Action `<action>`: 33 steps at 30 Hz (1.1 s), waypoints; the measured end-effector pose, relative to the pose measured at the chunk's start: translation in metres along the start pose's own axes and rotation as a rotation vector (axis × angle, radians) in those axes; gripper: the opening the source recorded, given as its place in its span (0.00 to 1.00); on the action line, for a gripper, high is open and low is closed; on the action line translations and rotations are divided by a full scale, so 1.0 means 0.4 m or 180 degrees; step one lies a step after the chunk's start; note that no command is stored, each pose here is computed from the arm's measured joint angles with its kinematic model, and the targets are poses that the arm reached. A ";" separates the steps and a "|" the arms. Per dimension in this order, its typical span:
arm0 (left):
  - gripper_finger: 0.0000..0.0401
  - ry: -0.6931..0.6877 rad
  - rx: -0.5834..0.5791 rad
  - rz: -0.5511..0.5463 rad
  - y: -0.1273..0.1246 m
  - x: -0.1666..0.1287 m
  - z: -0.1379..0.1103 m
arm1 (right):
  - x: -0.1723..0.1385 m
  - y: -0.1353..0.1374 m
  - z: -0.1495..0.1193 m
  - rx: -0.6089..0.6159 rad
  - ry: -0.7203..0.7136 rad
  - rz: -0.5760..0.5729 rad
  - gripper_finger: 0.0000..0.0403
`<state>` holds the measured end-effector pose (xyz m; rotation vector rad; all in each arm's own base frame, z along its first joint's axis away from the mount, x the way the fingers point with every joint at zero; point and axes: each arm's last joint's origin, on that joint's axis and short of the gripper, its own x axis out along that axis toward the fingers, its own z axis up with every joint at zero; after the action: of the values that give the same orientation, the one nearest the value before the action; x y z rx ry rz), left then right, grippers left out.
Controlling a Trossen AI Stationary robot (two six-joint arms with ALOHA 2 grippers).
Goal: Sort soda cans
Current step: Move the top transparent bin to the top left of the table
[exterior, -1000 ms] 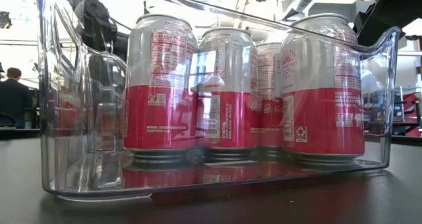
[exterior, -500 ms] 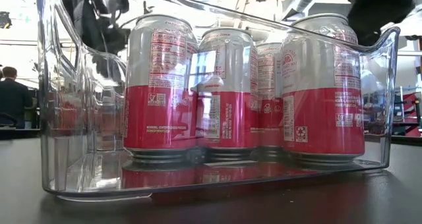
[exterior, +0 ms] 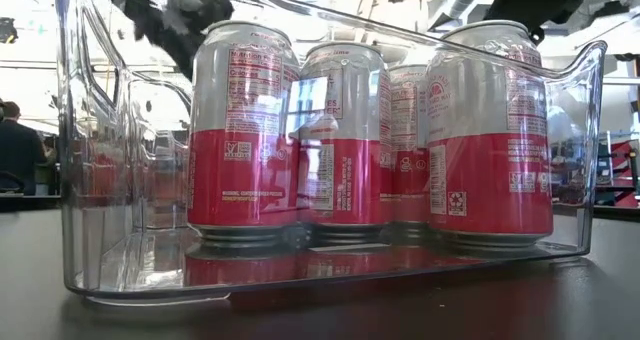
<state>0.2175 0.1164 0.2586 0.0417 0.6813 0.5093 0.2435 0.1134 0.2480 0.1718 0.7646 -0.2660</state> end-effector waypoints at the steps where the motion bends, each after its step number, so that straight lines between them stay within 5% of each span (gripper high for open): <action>1: 0.00 0.0034 0.0028 0.0001 0.002 0.019 0.004 | 0.000 0.000 0.000 0.0002 -0.0002 0.0002 0.49; 12: 0.00 0.0322 0.0274 -0.0025 0.024 0.198 0.095 | -0.001 0.001 0.000 -0.0024 -0.0007 0.0009 0.49; 19: 0.00 0.0895 0.0246 0.0203 0.051 0.285 0.093 | -0.001 0.002 0.000 -0.0085 -0.0008 0.0014 0.49; 33: 0.00 0.1225 -0.0163 0.0522 0.096 0.296 0.066 | 0.002 -0.002 0.002 -0.0148 -0.0009 -0.0005 0.49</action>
<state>0.2951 0.2081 0.2168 -0.0506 1.0464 0.7014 0.2444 0.1123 0.2482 0.1268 0.7674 -0.2497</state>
